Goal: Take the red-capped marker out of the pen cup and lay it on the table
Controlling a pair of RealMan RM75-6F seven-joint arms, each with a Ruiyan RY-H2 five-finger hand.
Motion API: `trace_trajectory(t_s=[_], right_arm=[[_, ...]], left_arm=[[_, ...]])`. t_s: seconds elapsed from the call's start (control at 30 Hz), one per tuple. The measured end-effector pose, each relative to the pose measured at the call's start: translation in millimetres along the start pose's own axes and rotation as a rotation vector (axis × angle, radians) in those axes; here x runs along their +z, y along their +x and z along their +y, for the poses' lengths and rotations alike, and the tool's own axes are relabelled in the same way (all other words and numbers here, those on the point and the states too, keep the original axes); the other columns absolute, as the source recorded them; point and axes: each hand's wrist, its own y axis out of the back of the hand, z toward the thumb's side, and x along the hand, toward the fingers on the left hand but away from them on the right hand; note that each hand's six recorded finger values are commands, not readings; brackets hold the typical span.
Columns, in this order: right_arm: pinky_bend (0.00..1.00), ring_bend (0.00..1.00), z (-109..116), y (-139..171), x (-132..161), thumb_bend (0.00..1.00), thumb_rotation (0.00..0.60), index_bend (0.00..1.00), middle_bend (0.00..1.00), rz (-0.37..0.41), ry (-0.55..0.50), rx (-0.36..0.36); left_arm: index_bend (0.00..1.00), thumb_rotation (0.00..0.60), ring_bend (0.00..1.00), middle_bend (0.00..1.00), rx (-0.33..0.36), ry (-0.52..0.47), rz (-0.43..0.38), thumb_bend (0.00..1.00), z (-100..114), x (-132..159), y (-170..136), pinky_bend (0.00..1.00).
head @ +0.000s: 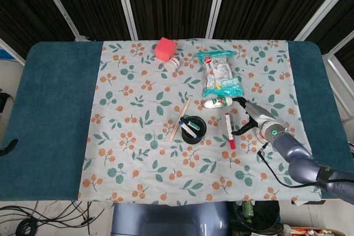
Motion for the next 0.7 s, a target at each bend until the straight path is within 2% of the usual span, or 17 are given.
trace_trajectory(t_s=[0.1,0.23,0.4,0.53,0.7], right_arm=[[0.18,0.0,15.7,4.2,9.9,0.0,0.6,0.06,0.02,0.041,-0.009,-0.078],[0.18,0.08,45.2,24.2,23.1,0.0,0.6,0.06,0.15,0.123,-0.01,-0.237],[0.18,0.09,63.6,67.1,23.3,0.0,0.6,0.06,0.13,0.203,0.063,-0.414],[0.18,0.09,63.8,104.2,8.5,0.0,0.6,0.06,0.12,0.228,0.13,-0.534],[0.18,0.09,41.5,160.5,-30.6,0.0,0.6,0.06,0.11,0.232,0.236,-0.676]], left_arm=[[0.08,0.6,0.0,0.0,0.001,0.001,-0.003,0.18,0.1,0.9,-0.3,0.0],[0.08,0.6,0.0,0.0,0.002,0.002,-0.005,0.18,0.9,1.5,-0.7,0.0],[0.08,0.6,0.0,0.0,-0.001,0.008,0.001,0.18,1.3,0.4,-1.4,0.0],[0.08,0.6,0.0,0.0,-0.006,0.012,0.005,0.18,1.1,0.4,-2.3,0.0],[0.08,0.6,0.0,0.0,-0.001,0.024,0.009,0.18,2.9,-0.1,-2.9,0.0]])
